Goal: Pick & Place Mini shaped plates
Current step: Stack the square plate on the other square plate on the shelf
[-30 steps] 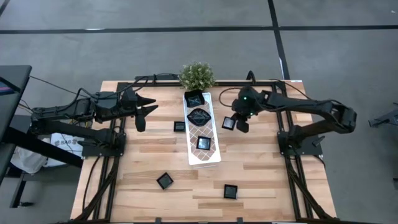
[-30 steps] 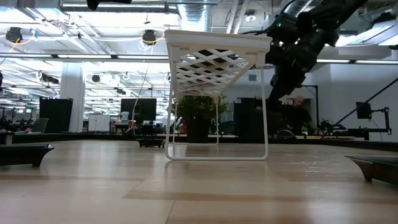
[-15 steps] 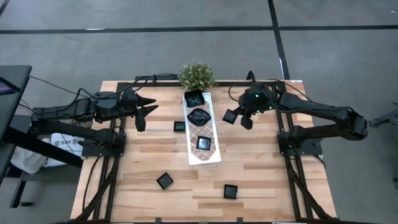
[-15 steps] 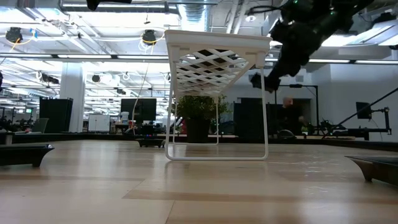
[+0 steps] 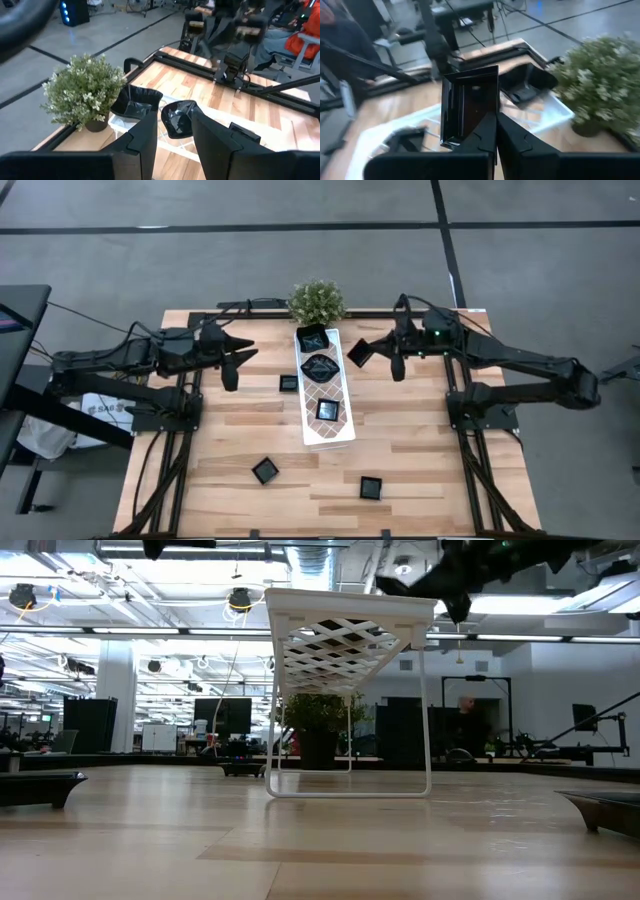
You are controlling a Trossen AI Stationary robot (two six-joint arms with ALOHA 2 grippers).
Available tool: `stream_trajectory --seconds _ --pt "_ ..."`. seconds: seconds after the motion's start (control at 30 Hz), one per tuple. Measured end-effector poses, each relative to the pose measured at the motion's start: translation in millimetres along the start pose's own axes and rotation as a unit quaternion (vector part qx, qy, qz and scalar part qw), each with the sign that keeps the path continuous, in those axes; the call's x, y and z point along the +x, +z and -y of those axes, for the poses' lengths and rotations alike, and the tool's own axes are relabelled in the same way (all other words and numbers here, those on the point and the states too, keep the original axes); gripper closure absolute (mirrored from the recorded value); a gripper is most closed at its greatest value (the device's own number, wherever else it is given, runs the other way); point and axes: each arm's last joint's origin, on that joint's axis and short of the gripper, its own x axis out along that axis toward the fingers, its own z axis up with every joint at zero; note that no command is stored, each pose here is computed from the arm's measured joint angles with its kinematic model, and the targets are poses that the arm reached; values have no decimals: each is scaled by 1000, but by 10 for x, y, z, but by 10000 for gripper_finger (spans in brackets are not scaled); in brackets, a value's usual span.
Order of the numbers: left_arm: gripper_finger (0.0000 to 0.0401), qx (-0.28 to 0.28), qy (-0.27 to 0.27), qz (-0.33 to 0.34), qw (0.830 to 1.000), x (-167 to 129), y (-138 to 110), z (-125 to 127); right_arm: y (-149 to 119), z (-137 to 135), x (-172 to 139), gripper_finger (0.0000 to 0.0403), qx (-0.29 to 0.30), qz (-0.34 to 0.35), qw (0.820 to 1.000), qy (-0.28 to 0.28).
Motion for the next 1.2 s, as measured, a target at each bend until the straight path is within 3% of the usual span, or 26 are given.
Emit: stream_trajectory --seconds 0.3,0.5,0.7,0.83,1.0,1.2 --pt "277 15 3 -37 999 229 -67 108 392 -309 192 401 -1 -24 996 83" --pt "277 13 2 -40 999 250 -75 127 675 -473 401 401 -42 -129 986 98" --pt "277 17 -13 -43 999 249 -77 139 842 -587 665 401 -91 -218 965 115" --pt "277 38 -45 -49 997 245 -82 163 864 -647 844 401 -110 -262 947 151" --pt "277 81 -102 -55 990 239 -90 196 795 -666 1077 401 -91 -290 930 205" --pt "277 104 -165 -61 979 233 -104 231 612 -649 1314 401 -46 -337 919 199"
